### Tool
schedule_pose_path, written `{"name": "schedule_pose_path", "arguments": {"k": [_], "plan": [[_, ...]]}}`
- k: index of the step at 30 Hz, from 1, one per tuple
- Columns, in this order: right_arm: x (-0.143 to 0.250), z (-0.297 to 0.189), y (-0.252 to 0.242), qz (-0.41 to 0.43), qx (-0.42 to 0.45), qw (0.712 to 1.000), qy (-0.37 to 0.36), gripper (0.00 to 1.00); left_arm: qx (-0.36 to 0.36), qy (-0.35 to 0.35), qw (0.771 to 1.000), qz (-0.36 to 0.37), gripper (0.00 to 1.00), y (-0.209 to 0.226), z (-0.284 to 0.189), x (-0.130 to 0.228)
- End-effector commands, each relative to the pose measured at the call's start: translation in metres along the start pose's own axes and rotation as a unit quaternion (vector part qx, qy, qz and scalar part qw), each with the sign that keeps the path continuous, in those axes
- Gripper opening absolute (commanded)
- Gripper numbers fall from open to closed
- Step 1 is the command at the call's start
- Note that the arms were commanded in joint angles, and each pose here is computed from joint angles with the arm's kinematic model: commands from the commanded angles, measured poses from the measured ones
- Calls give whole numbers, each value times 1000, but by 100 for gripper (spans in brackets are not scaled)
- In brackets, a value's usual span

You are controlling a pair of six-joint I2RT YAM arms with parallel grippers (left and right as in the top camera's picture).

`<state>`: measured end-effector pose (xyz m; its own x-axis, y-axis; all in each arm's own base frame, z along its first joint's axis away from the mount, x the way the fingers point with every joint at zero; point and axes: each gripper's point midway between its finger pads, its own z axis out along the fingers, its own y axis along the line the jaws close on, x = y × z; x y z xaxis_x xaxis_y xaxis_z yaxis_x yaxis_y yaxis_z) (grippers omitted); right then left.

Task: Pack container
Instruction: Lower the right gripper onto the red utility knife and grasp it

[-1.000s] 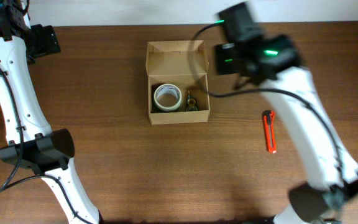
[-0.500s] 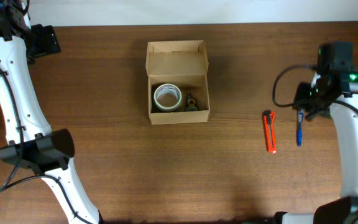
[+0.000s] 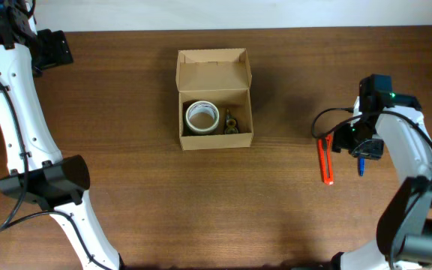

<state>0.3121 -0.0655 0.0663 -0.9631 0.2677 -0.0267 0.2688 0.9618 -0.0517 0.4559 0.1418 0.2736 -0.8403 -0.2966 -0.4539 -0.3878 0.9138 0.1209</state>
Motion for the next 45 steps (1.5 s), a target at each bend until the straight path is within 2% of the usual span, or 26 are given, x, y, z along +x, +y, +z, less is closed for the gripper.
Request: {"name": "schedule_pose_path", "arguments": {"k": [1,11,17,32,37,42,45], "plan": [[4,13,14,-26,-26,999,21,65,5,-8,1000,6,100,1,-8,-1],[5,30,44,-86,-53,994,36,61,5,-7,1000,6,100,1,-8,0],[-1,36,45,-98,-45,994,29,61,5,-7,1000,6,100,1,-8,0],[13,68,47,-114,-22,990,75,61,5,-7,1000,6,100,1,-8,0],[16,77,47,-125,-2,989,78,51,5,-7,1000,6,100,1,-8,0],[20,82,50,-126,0,989,79,24,5,-8,1000,6,99,1,-8,-1],[20,82,50,-126,0,989,77,12,5,-8,1000,6,100,1,-8,-1]]}}
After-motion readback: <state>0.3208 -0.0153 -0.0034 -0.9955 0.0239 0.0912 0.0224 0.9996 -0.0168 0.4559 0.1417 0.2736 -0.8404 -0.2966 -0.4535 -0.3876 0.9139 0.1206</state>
